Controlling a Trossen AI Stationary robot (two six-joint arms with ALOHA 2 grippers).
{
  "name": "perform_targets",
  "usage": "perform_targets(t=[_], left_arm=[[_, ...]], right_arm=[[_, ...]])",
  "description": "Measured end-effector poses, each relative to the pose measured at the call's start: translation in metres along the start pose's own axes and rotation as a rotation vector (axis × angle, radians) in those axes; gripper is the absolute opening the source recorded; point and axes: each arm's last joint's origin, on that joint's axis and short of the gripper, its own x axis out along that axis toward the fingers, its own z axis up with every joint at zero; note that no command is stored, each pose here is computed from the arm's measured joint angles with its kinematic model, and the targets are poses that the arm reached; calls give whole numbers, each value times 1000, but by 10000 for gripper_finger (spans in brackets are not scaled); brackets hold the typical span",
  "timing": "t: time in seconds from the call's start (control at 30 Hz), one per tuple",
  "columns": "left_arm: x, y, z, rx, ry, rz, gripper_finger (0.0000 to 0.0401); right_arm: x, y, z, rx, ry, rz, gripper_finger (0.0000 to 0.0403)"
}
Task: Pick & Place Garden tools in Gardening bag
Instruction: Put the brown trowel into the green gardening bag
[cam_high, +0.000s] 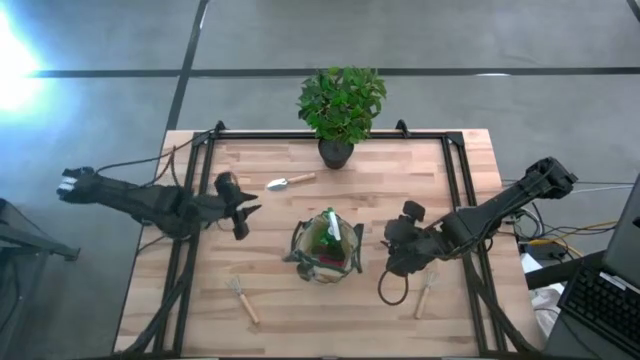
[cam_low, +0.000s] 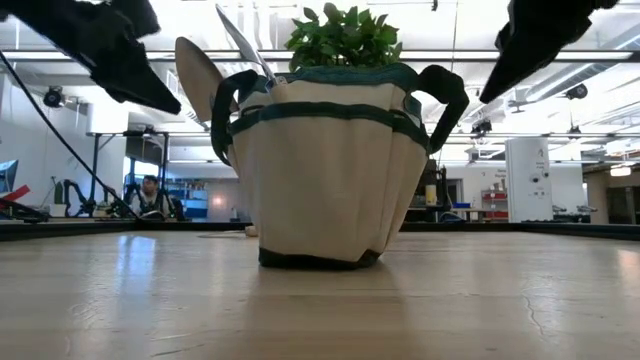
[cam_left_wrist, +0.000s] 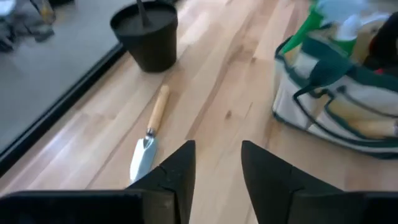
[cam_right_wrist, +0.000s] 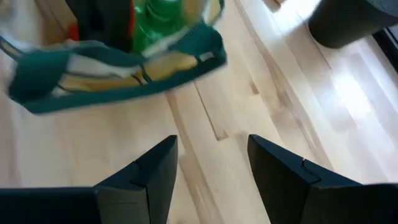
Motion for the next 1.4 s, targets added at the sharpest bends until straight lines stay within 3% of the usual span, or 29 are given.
perform_targets(t=[0.2, 0.47, 0.87, 1.1, 1.4], left_arm=[[16, 18, 18, 61, 127, 40, 129], [53, 40, 40, 135, 279, -3, 129], [120, 62, 47, 218, 510, 2, 135], [149, 62, 53, 238, 546, -155, 151], [179, 80, 67, 235, 564, -134, 165]], right_arm=[[1, -4, -5, 3, 25, -52, 187], [3, -6, -9, 13, 47, -74, 187], [13, -12, -25, 56, 99, -124, 187], [14, -12, -27, 67, 116, -123, 187], [13, -14, -28, 50, 117, -135, 187]])
